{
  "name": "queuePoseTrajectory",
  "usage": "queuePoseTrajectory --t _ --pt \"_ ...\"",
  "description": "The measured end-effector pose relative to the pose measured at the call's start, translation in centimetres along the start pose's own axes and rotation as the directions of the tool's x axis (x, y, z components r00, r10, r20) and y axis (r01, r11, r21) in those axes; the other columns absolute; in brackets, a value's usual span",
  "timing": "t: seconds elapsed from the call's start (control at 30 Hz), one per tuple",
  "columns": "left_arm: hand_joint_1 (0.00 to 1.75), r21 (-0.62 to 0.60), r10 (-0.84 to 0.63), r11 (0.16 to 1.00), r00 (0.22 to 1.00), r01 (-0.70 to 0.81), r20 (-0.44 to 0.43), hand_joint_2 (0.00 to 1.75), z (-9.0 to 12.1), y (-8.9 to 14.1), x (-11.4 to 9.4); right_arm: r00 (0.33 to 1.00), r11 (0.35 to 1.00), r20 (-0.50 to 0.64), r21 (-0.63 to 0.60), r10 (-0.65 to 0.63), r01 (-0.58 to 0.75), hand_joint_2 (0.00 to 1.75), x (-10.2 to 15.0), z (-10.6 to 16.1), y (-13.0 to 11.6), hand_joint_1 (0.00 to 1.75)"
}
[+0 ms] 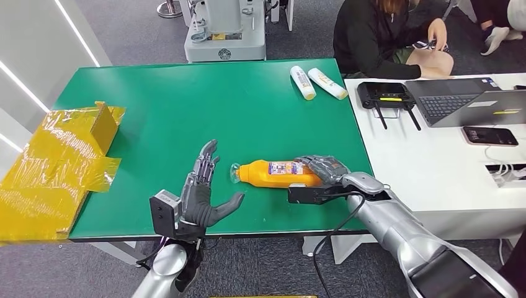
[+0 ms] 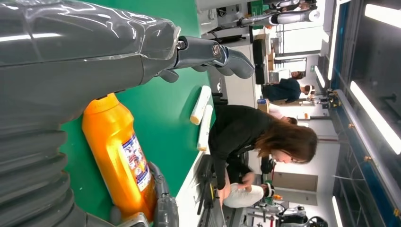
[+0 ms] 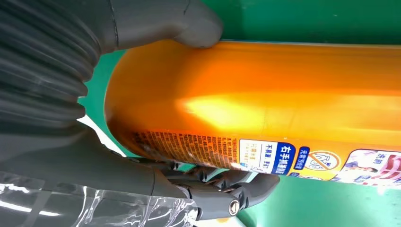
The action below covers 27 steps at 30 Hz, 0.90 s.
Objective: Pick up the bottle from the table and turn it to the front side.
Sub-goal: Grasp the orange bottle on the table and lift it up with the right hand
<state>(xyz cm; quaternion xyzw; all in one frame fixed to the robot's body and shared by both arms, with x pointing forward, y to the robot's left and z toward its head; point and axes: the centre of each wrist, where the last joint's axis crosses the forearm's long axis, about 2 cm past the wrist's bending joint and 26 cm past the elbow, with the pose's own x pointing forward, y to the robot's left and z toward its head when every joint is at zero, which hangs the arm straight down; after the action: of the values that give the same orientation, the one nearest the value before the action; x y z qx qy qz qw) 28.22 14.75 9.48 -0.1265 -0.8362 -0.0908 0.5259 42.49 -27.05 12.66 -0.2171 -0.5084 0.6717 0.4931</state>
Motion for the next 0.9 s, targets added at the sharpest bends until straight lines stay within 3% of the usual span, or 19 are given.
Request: queuePoseTrajectory --t 0.07,0.2,0.37,0.67,0.77,0.83,0.9 --pt "0.0 0.007 0.0 1.0 1.0 0.0 -0.004 1.75 0.2 0.1 -0.1 1.0 1.0 -0.001 -0.003 0.008 -0.008 1.75 -0.3 0.2 0.1 1.68" --pt "0.0 0.021 0.009 1.0 1.0 -0.009 -0.013 1.75 0.7 0.3 -0.3 1.0 1.0 0.001 -0.01 0.025 -0.025 1.75 -0.6 0.5 0.4 1.48" --pt "0.0 0.038 0.019 0.999 1.0 -0.018 -0.022 1.75 1.3 0.6 -0.5 0.999 0.998 0.006 -0.012 0.054 -0.054 1.75 -0.8 0.7 0.4 1.73" --pt "0.0 0.071 0.017 0.997 1.0 -0.015 -0.023 1.75 2.0 0.9 -0.5 0.996 0.997 0.082 -0.074 -0.026 0.033 1.75 -0.3 0.8 1.5 1.75" --pt "0.0 0.097 -0.003 0.995 1.0 0.005 -0.023 1.75 2.2 1.1 -0.4 0.957 0.963 0.213 -0.143 -0.195 0.228 1.75 0.9 0.9 3.3 1.75" --pt "0.0 0.121 -0.019 0.992 1.0 0.022 -0.023 1.75 2.4 1.3 -0.4 0.865 0.866 0.338 -0.212 -0.37 0.453 1.75 2.8 1.3 5.9 1.75" --pt "0.0 0.136 -0.027 0.99 0.999 0.03 -0.021 1.75 2.5 1.5 -0.3 0.782 0.772 0.407 -0.238 -0.472 0.589 1.75 5.0 1.7 8.1 1.75"
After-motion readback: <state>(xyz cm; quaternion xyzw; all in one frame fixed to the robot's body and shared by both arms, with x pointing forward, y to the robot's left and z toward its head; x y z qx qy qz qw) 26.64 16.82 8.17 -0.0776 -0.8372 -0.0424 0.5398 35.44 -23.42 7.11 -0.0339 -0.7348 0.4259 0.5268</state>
